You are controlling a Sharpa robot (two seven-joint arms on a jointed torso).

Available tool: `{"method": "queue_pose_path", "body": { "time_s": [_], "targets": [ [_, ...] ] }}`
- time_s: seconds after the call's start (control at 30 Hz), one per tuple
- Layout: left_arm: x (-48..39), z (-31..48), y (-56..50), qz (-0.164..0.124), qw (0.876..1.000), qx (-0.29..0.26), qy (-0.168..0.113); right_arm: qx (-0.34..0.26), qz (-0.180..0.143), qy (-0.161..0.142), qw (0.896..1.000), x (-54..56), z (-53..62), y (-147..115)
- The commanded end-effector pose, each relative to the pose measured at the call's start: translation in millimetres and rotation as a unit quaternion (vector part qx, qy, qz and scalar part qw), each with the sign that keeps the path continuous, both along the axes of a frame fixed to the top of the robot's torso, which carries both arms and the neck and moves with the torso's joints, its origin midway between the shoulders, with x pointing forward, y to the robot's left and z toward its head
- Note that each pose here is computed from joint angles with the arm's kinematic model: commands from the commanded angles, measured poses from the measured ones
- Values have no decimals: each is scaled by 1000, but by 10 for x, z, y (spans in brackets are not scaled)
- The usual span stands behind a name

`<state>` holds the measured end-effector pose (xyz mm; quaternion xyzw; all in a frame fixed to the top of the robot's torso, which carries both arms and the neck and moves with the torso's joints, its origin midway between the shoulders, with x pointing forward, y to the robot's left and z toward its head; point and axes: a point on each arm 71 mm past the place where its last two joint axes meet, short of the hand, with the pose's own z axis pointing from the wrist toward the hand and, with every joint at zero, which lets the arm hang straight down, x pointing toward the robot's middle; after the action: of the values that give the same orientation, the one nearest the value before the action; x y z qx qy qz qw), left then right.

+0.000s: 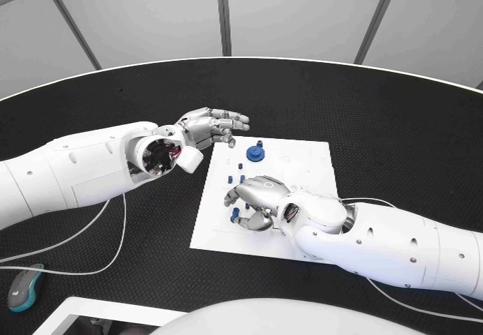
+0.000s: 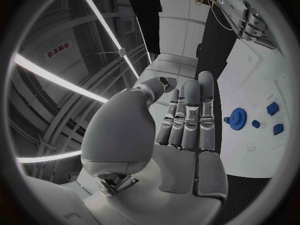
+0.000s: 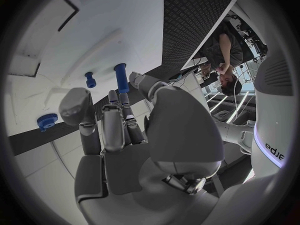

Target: Assemble the parts on the task board

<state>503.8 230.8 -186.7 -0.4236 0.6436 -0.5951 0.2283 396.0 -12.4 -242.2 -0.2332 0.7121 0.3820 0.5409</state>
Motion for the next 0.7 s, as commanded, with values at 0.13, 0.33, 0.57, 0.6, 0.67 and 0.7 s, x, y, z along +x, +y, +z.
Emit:
{"method": "queue_pose_path", "body": {
  "time_s": [0.13, 0.33, 0.57, 0.6, 0.67, 0.7],
  "targets": [
    [6, -2, 7, 1, 1000, 0, 0, 14, -7, -5, 1000, -44, 51, -132],
    [16, -6, 22, 3, 1000, 1, -1, 41, -25, -15, 999, -144, 180, -411],
    [27, -22, 45, 6, 1000, 2, 0, 106, -133, 20, 985, -83, 438, -1088],
    [29, -25, 49, 7, 1000, 2, 0, 111, -155, 32, 981, -68, 459, -1209],
    [31, -30, 55, 8, 1000, 3, 1, 115, -190, 49, 974, -55, 483, -1420],
    [32, -34, 59, 9, 1000, 3, 1, 115, -207, 56, 970, -55, 492, -1529]
  ]
}}
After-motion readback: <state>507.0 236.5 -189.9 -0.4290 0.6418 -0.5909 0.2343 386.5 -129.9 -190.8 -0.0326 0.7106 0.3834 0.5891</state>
